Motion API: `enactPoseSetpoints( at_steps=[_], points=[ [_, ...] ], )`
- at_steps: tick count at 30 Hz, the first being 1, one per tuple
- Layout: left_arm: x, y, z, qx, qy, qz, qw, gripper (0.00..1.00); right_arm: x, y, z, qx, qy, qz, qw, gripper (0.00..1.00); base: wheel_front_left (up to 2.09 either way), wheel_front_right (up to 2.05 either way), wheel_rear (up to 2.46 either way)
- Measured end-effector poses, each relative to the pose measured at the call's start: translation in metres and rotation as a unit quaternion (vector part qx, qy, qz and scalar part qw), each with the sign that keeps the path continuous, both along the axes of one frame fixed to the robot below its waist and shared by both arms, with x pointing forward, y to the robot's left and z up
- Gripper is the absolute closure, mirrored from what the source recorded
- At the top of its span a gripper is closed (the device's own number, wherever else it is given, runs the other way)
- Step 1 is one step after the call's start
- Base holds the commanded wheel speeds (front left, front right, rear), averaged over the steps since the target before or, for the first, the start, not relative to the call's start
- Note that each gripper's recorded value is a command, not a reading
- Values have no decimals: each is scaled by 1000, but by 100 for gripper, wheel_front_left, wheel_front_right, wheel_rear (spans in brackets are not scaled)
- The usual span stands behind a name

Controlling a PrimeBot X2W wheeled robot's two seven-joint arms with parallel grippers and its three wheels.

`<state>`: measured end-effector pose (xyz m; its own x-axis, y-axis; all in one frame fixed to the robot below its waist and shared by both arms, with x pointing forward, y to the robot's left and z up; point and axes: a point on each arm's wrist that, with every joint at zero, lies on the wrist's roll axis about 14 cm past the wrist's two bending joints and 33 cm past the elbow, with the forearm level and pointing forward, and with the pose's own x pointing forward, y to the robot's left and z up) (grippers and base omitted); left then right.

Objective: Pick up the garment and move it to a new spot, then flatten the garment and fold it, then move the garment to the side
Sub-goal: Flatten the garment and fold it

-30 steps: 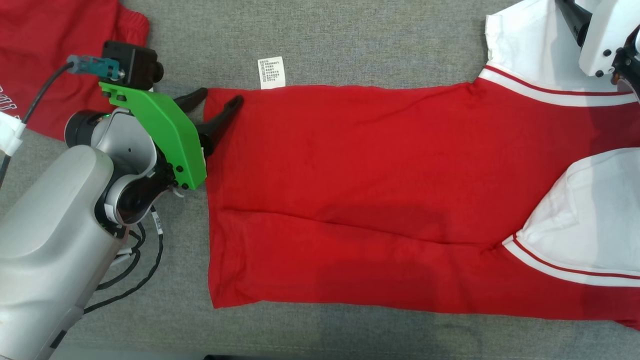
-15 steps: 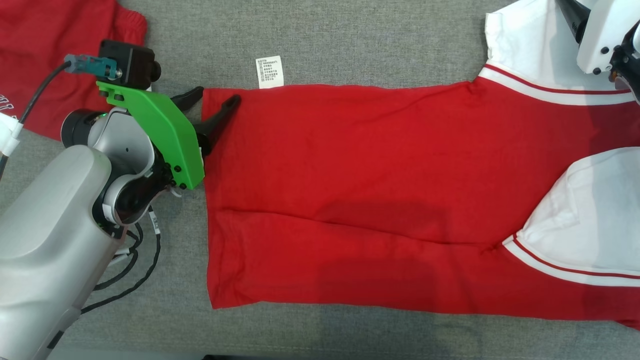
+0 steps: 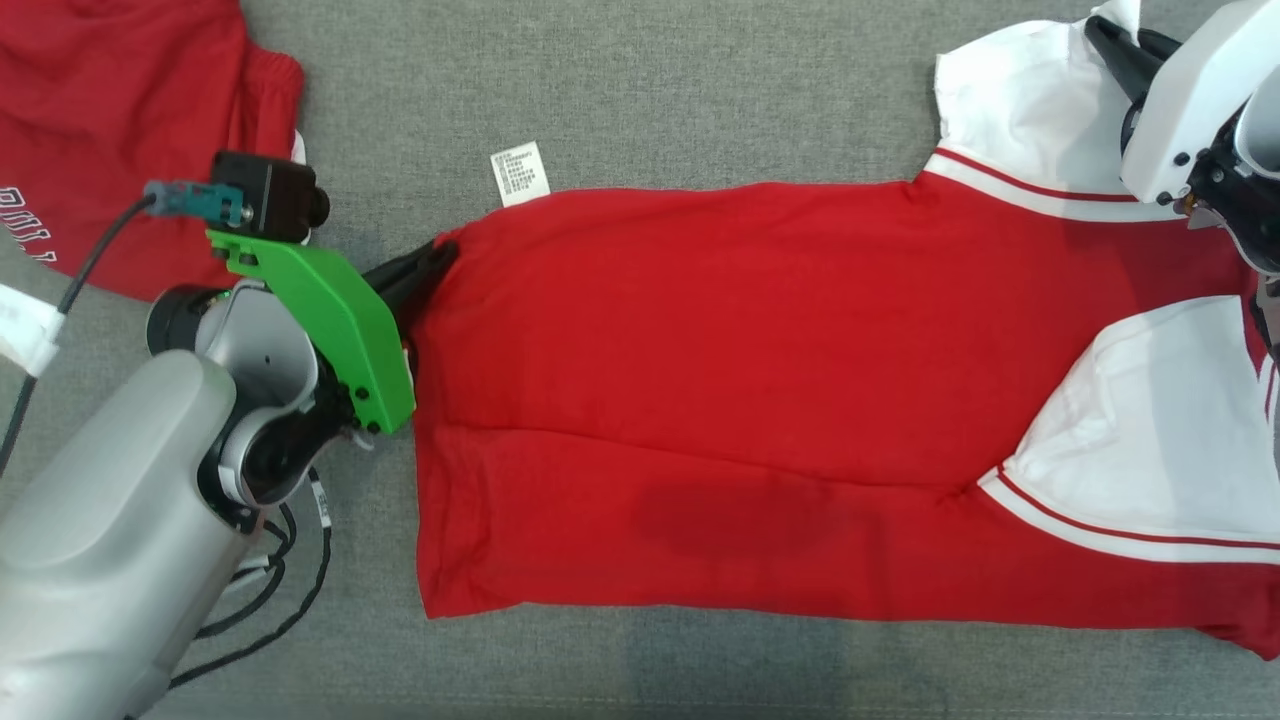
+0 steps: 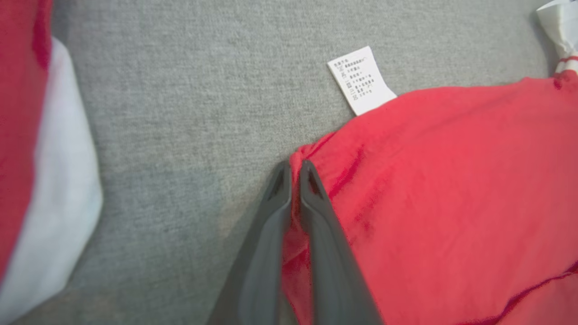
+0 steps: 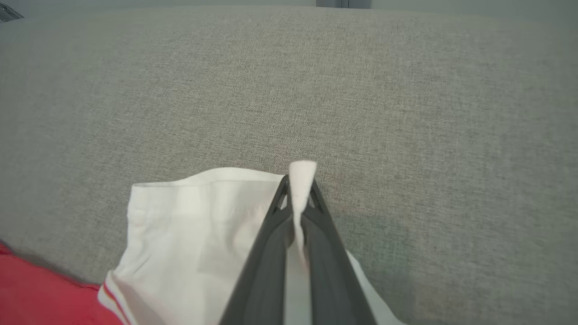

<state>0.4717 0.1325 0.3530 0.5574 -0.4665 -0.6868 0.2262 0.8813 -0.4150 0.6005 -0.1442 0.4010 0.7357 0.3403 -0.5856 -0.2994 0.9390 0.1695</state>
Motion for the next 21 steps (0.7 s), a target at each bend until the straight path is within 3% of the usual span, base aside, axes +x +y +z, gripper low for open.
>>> enactPoseSetpoints(
  at_steps=[11,17,21],
  points=[
    [-27,-3,61,-25,-92,12,995,100,-48,-31,84,38,-111,-13,993,100,0,0,0],
    [-59,-11,81,-36,-111,1,993,100,-107,-48,105,51,-129,-23,990,100,0,0,0],
    [-78,-17,81,-53,-110,13,992,100,-156,-60,93,58,-103,-47,992,100,0,0,0]
  ],
)
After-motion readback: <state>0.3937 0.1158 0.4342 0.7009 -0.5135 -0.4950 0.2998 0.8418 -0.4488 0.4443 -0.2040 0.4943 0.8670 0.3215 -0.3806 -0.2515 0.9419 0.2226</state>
